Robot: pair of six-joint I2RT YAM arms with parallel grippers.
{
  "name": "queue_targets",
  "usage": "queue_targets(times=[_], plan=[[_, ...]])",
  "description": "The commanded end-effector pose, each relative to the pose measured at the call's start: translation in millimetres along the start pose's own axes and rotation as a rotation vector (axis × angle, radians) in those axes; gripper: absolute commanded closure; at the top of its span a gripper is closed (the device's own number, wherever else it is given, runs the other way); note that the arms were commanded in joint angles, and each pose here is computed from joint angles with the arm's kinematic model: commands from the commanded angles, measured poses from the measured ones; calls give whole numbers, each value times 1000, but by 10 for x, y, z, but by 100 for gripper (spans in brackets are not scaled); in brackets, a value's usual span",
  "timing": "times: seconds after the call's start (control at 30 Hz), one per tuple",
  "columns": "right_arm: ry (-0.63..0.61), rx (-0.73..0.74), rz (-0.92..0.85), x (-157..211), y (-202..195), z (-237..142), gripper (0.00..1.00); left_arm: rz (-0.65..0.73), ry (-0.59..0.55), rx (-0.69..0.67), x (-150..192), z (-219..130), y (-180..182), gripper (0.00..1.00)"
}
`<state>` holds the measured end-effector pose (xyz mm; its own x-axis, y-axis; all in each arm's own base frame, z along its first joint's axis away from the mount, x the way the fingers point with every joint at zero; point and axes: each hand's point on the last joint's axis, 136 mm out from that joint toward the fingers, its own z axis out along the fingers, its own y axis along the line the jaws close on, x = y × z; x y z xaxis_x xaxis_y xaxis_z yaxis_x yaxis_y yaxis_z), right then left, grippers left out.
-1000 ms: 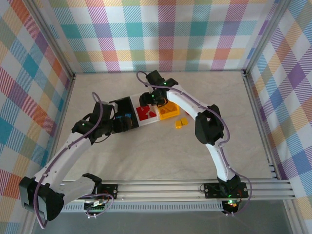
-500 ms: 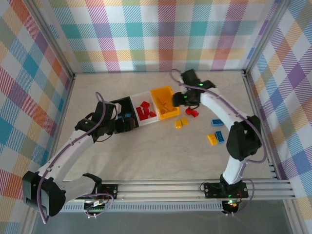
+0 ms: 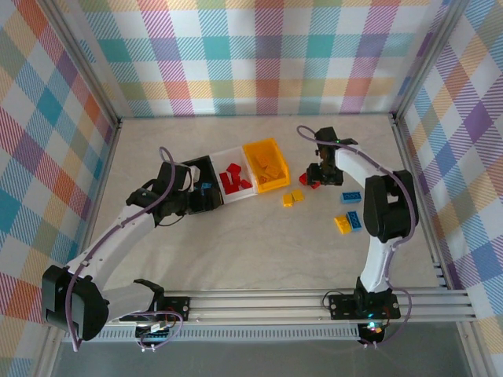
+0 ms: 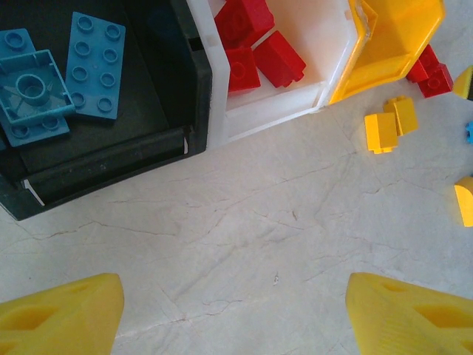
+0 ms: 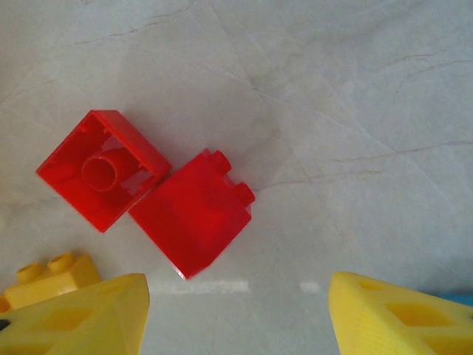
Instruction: Sort the legos into containers by color
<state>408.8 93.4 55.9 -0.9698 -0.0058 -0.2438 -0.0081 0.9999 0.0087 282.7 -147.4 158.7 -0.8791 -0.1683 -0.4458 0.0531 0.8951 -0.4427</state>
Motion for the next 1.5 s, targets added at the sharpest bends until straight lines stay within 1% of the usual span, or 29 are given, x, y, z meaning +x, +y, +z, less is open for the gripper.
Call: queue_targets(times=[0.0, 0.33, 0.57, 0.73, 0.93, 0.97, 1.03, 1.07, 1.2, 1.27, 1.37, 1.47], plan=[[-21, -7, -6, -153, 14, 20, 36, 2, 2, -5, 35, -18, 35, 21], [13, 3, -3, -247, 14, 269, 41, 13, 2, -20, 32, -22, 61, 20], [20, 0, 4, -292, 30, 351, 49, 11, 7, -31, 63, -15, 98, 20], [46, 15, 39, -235, -61, 395, 49, 11, 6, -30, 66, -21, 95, 20], [50, -2, 51, -186, -57, 397, 62, 11, 7, -26, 52, -5, 85, 20], [47, -5, 53, -187, -56, 391, 62, 10, 7, -24, 49, -2, 83, 20], [39, -5, 58, -186, -61, 354, 67, 9, 7, -24, 49, -2, 83, 20], [33, -6, 61, -186, -61, 318, 68, 7, 7, -24, 50, 1, 85, 20], [-1, -21, 78, -211, -51, 139, 68, 5, 4, -21, 41, -4, 76, 20], [-25, -41, 77, -232, 4, -24, 68, 5, 1, -19, 34, -7, 71, 20], [-88, -79, 47, -286, 195, -348, 68, 5, -1, -20, 22, -10, 68, 20], [-142, -163, 12, -312, 553, -671, 67, 2, -12, -22, -3, -17, 67, 20]])
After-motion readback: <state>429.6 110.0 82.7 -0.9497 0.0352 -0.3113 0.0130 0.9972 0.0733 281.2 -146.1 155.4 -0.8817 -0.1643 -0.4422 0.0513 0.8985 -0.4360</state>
